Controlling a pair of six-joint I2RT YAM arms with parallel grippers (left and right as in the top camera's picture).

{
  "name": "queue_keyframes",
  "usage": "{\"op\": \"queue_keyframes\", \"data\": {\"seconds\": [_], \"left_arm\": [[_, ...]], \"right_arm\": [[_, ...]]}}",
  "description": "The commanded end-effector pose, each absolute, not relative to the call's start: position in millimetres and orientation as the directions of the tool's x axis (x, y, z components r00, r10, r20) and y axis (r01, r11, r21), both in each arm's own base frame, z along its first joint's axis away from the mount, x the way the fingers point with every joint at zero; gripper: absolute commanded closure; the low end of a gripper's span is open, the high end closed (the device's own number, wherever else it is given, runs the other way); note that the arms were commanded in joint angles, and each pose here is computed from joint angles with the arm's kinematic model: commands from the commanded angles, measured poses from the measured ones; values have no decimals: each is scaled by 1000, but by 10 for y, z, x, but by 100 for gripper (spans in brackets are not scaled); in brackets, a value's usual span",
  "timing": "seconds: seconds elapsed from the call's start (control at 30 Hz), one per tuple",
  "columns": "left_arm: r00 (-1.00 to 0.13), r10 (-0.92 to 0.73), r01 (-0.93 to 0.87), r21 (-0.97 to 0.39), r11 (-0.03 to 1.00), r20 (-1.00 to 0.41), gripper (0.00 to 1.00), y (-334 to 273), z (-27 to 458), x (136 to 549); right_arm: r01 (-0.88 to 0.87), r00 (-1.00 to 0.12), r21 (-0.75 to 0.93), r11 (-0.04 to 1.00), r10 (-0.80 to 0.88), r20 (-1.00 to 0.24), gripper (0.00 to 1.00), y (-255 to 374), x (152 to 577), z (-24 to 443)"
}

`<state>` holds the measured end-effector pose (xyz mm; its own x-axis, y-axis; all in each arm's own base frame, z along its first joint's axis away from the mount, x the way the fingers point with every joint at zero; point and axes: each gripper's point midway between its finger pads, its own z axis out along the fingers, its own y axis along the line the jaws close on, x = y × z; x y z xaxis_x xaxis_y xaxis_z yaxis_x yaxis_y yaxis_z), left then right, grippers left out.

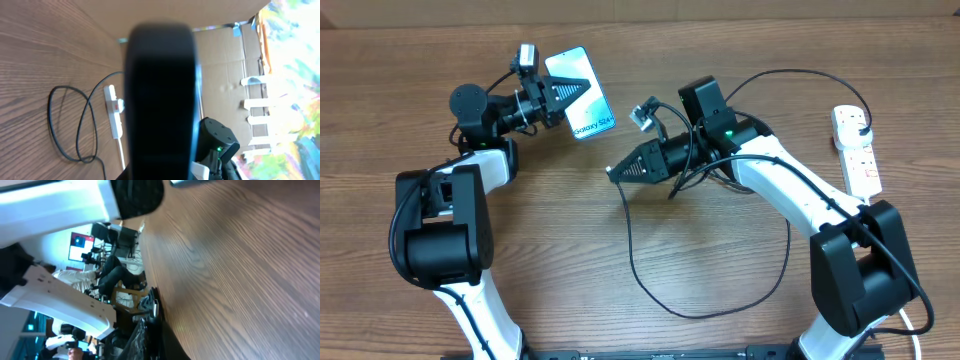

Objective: Plug charger to phone and switch on socket

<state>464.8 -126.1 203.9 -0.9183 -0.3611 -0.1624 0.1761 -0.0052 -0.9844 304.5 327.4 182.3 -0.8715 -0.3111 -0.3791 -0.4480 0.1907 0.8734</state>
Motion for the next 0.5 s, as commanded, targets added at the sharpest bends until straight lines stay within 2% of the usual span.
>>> {"op": "queue_keyframes", "data": {"seconds": [0.0,0.2,0.47], "left_arm": [[-906,-385,206,-978,-34,-177,95,-1281,2256,4687],[-885,-415,273,-957,-95,-211,96,-1255,2551,4627],[-913,-378,211,-971,-113,-154,95,-1299,2528,4581]], "right_arm": [[-419,-885,892,168,-295,-360,96,3300,3067,1896],[-419,-899,889,184,-221,-377,96,3365,3272,2002],[-442,-896,871,213,-164,-414,96,3392,3433,2043]]}}
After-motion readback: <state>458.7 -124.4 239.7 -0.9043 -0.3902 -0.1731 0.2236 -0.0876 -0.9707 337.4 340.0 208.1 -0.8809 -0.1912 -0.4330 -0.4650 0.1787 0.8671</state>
